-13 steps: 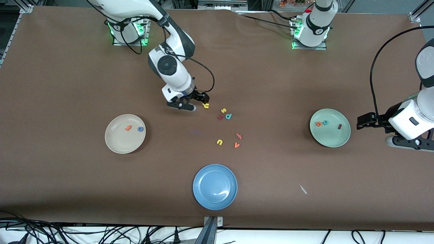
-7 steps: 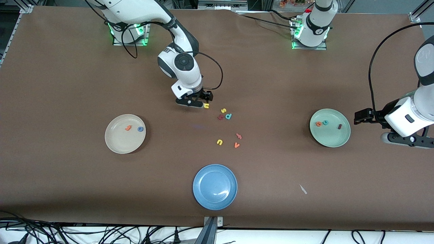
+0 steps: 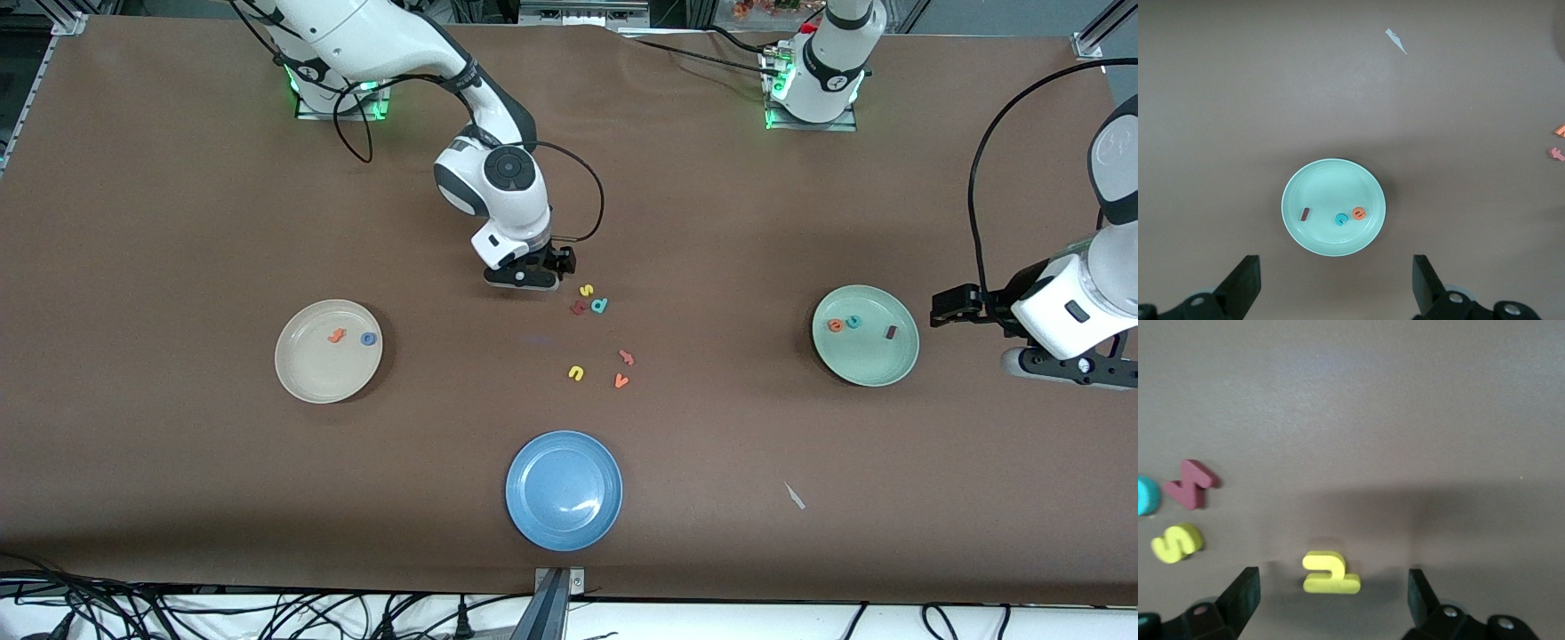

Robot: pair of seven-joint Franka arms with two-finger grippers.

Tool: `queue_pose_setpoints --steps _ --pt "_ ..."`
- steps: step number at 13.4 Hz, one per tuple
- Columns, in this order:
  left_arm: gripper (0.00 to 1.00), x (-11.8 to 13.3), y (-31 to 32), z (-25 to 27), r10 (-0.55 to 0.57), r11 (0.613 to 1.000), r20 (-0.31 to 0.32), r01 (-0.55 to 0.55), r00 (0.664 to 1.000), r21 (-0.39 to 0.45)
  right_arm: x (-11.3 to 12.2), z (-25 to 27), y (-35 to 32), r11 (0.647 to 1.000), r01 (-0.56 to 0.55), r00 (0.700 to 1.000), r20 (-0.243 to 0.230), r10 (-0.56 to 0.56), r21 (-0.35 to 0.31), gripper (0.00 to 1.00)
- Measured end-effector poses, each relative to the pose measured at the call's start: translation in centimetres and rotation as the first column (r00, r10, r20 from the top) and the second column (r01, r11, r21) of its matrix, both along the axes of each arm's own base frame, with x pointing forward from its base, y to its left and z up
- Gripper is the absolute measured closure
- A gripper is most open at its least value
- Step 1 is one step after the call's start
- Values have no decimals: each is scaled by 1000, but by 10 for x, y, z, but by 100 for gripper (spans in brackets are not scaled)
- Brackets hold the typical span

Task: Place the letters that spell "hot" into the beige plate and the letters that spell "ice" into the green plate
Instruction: 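Move the right gripper back over the letters toward the yellow letter, then grasp the yellow letter with the right gripper and lift it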

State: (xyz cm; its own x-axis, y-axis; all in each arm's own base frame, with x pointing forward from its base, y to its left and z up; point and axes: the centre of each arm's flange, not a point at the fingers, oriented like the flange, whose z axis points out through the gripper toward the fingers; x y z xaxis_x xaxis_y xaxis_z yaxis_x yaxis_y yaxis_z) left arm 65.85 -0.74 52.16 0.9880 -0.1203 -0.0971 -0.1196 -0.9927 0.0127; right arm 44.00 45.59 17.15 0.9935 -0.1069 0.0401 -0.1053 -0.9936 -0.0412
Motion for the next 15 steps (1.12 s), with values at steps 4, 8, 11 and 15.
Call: queue_pose_setpoints --steps 4,8,11,15 --pt "0 0 1 0 1 1000 -1 -1 1000 1 -2 -8 1 1000 -8 1000 -3 8 -10 4" --pt "0 0 1 0 2 1000 -2 -2 1000 2 0 -4 4 1000 -9 1000 6 9 -4 25" --pt "0 -1 2 -1 2 1000 -7 -2 1000 3 1 -1 7 1000 -11 1000 11 11 1 44" --pt "0 -1 1 -2 1 1000 -13 -1 1000 3 3 4 8 1000 -10 1000 17 10 0 63"
